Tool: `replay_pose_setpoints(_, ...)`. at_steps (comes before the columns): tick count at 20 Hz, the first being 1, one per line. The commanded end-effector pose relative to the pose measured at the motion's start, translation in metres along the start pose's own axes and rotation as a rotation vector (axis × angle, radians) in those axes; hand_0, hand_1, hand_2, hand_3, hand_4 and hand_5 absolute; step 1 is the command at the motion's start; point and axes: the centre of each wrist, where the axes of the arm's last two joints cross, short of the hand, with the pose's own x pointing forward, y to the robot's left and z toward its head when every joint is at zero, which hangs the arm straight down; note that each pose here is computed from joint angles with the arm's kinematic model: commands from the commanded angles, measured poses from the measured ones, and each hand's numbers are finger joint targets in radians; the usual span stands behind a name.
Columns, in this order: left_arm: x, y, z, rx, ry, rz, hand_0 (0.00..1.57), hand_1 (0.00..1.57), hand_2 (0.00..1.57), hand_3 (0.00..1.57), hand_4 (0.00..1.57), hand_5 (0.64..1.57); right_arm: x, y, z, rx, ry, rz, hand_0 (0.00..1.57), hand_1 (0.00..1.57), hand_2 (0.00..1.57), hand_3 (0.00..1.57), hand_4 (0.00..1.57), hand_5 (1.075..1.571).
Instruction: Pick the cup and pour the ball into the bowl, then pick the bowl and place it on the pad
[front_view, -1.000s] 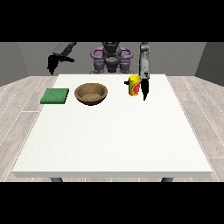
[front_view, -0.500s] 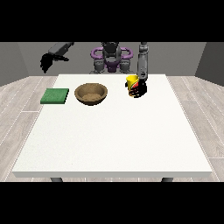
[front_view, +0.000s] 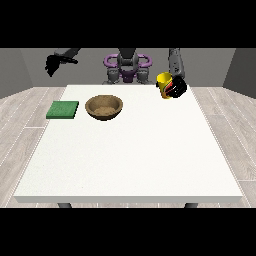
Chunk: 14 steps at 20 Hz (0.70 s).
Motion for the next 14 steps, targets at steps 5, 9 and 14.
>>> replay_pose_setpoints(5,0.045,0.044,-0.078,-0.031,0.022,-0.235,1.46,1.46,1.57,1.57,1.57,1.294,-0.009,-0.014,-0.001,-0.029,0.046,-0.026,0.0,0.0,0.0,0.0,0.0,1.569)
replay_pose_setpoints(9,0.067,0.006,-0.077,-0.061,0.029,-0.271,1.46,1.46,1.57,1.57,1.57,1.294,-0.009,0.005,-0.015,-0.03,0.042,-0.036,0.0,0.0,0.0,0.0,0.0,1.569)
replay_pose_setpoints(14,0.09,-0.015,-0.086,-0.026,0.022,-0.449,1.49,1.49,1.57,1.57,1.51,1.267,-0.015,-0.023,0.004,0.006,0.042,-0.043,0.0,0.0,0.0,0.0,0.0,1.569)
